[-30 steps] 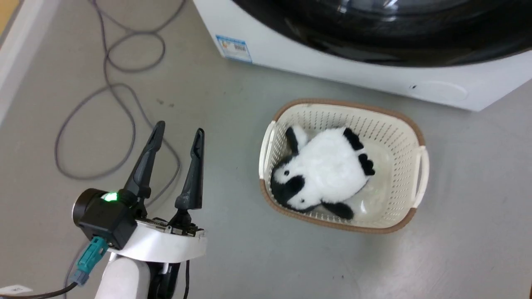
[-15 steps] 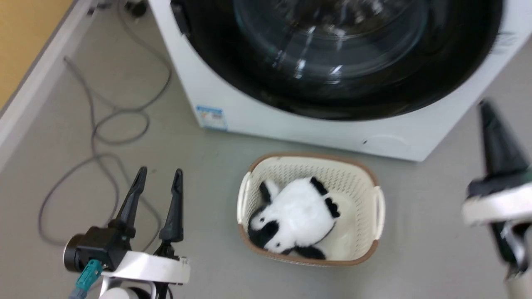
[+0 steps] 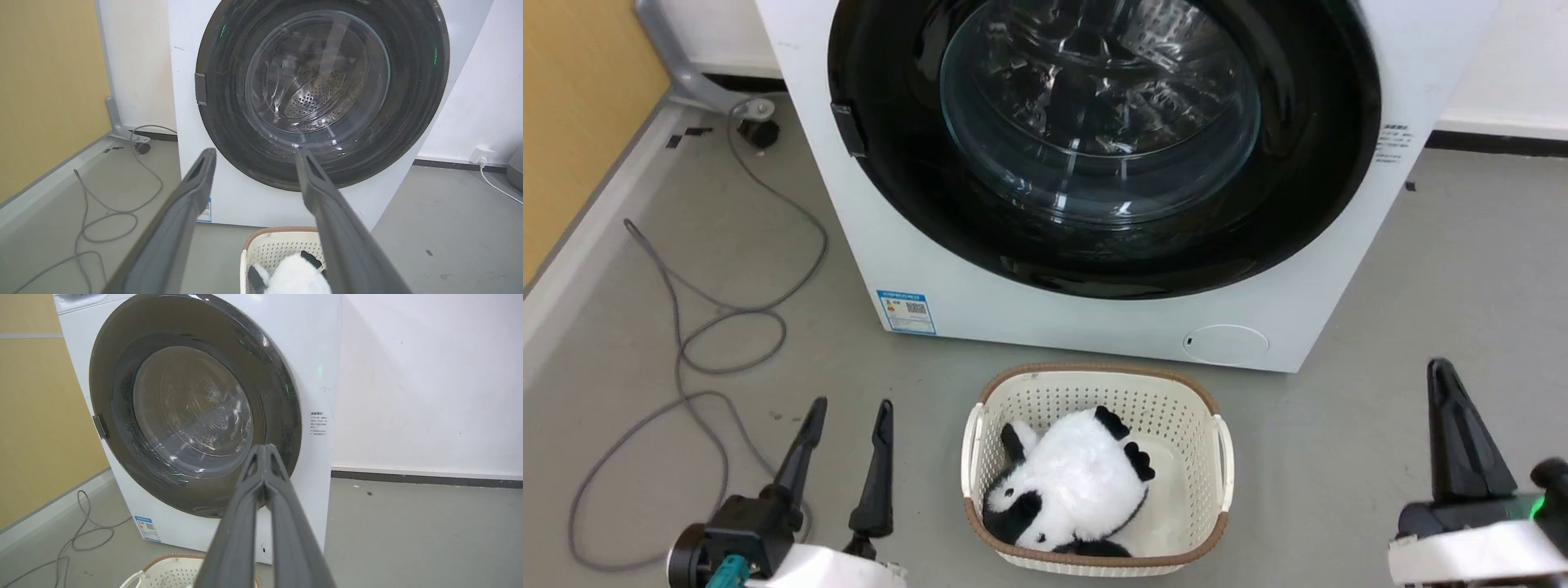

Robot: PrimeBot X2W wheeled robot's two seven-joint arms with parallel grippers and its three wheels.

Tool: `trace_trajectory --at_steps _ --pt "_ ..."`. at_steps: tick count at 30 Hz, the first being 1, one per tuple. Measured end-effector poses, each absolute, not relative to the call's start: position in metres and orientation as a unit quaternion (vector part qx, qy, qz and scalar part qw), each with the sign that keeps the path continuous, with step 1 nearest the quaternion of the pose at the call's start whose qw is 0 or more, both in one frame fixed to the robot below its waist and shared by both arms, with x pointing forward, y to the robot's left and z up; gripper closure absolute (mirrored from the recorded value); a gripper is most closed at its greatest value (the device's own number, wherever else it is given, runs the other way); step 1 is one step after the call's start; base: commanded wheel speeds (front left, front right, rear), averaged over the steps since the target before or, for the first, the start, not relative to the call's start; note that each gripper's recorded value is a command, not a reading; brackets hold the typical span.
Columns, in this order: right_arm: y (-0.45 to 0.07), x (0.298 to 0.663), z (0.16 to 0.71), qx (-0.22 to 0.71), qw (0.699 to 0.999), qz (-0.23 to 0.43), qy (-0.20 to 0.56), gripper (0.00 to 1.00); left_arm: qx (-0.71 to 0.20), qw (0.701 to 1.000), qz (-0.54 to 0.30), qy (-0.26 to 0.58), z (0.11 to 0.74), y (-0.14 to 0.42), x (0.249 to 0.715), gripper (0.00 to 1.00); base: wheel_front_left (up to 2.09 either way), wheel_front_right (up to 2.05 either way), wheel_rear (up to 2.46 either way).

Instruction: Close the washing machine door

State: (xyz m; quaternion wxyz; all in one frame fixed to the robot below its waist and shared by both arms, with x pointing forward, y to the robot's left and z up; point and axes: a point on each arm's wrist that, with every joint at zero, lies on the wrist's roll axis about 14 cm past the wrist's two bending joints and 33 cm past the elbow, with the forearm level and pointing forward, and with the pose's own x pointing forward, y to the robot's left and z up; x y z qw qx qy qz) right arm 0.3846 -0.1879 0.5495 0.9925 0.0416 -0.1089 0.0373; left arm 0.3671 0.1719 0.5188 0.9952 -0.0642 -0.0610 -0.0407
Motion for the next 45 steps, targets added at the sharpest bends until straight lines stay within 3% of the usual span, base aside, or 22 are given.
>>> trace_trajectory --at_steps 2,3,4,25,26,45 --pt "-0.189 0.379 0.549 0.034 0.993 0.034 -0.107 1.0 -0.065 0.995 -0.043 -0.058 0.517 0.17 0.365 0.0 0.0 0.0 0.0" --pt "-0.19 0.376 0.548 0.033 0.993 0.031 -0.106 0.91 -0.066 0.995 -0.044 -0.058 0.517 0.17 0.364 0.0 0.0 0.0 0.0" --pt "-0.192 0.374 0.547 0.03 0.994 0.027 -0.104 0.0 -0.066 0.995 -0.044 -0.056 0.516 0.169 0.362 0.0 0.0 0.0 0.0" --pt "-0.186 0.363 0.535 0.037 0.995 0.029 -0.087 0.0 -0.07 0.996 -0.037 -0.048 0.51 0.172 0.355 0.0 0.0 0.0 0.0" --pt "-0.185 0.363 0.534 0.037 0.995 0.029 -0.086 1.0 -0.071 0.996 -0.038 -0.047 0.51 0.172 0.356 1.0 0.0 0.0 0.0" --pt "-0.184 0.363 0.532 0.036 0.996 0.032 -0.074 1.0 -0.064 0.997 -0.036 -0.036 0.508 0.172 0.356 1.0 0.0 0.0 0.0"
